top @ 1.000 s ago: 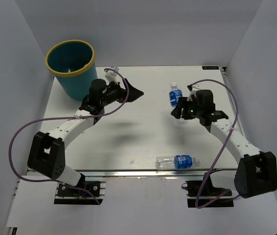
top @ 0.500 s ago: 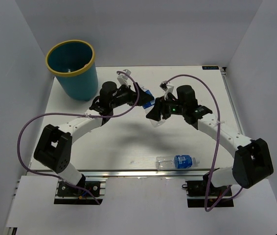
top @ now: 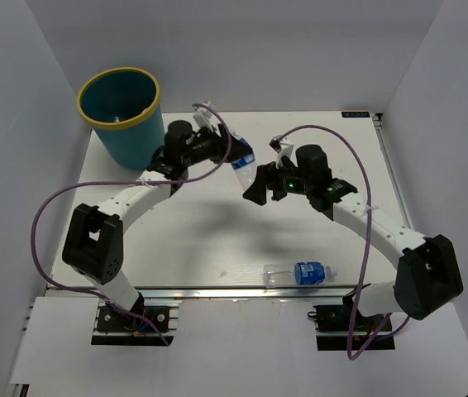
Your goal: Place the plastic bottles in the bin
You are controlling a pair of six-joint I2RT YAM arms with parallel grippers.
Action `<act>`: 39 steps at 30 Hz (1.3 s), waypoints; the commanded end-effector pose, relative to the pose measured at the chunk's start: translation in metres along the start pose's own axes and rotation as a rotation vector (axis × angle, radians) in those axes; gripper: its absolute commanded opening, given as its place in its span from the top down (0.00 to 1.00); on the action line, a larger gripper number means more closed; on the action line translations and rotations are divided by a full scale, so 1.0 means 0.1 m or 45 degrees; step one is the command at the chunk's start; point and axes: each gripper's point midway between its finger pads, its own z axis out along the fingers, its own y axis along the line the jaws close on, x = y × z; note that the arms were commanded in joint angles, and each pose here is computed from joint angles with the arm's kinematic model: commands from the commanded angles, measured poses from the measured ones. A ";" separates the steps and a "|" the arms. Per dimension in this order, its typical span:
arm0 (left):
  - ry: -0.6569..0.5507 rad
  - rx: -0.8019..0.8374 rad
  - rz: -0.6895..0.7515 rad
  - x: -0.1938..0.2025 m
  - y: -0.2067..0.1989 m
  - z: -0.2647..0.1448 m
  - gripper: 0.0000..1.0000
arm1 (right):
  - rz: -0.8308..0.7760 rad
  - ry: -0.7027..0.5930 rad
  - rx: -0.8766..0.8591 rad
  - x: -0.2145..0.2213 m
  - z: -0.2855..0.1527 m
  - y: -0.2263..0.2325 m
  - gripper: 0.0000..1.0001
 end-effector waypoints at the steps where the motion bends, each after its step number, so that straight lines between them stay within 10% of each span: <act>1: -0.193 -0.113 0.051 -0.82 0.29 -0.36 0.70 | -0.051 -0.058 0.116 -0.07 -0.22 -0.05 0.11; 10: -0.940 -0.802 0.172 -2.74 0.85 -1.98 0.61 | -0.028 0.024 0.355 0.38 -0.53 -0.35 0.11; 18: -1.379 -1.157 0.222 -3.43 1.00 -3.02 0.53 | -0.058 0.137 0.243 0.60 -0.59 -0.18 0.11; 22: -1.397 -1.342 0.225 -3.48 1.34 -3.11 0.50 | -0.085 0.218 0.291 0.75 -0.68 -0.12 0.11; 27: -1.328 -1.436 0.216 -3.48 1.75 -3.01 0.02 | -0.185 0.290 0.169 0.93 -0.81 0.22 0.11; 39: -1.141 -1.276 0.252 -3.50 1.57 -2.73 0.02 | -0.632 1.000 0.295 1.87 -0.82 0.36 0.11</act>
